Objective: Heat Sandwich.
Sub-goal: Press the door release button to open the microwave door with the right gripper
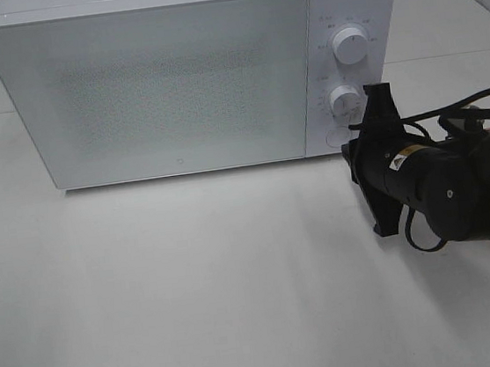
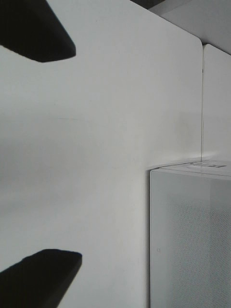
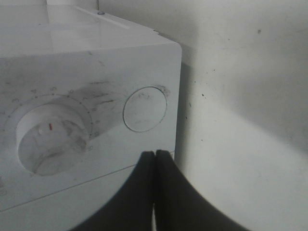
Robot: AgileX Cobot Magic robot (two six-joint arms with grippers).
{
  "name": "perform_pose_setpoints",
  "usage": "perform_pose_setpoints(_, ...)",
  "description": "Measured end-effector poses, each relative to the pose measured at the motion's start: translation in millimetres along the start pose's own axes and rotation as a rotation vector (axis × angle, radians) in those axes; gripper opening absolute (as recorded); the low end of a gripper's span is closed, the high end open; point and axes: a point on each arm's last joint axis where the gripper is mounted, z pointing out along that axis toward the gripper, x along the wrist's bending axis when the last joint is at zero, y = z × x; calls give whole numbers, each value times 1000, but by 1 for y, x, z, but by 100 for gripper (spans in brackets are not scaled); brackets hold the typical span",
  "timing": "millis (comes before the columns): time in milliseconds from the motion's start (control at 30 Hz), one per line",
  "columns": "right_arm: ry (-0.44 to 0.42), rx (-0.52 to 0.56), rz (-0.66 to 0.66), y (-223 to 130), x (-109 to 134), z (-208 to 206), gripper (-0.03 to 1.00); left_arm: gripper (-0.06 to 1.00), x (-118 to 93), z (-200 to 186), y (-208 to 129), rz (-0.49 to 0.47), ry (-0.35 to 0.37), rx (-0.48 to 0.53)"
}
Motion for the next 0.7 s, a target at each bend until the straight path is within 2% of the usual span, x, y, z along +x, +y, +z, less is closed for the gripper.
perform_pose_setpoints(700,-38,-15,17,10,9,46,2,99,0,0,0,0,0,0)
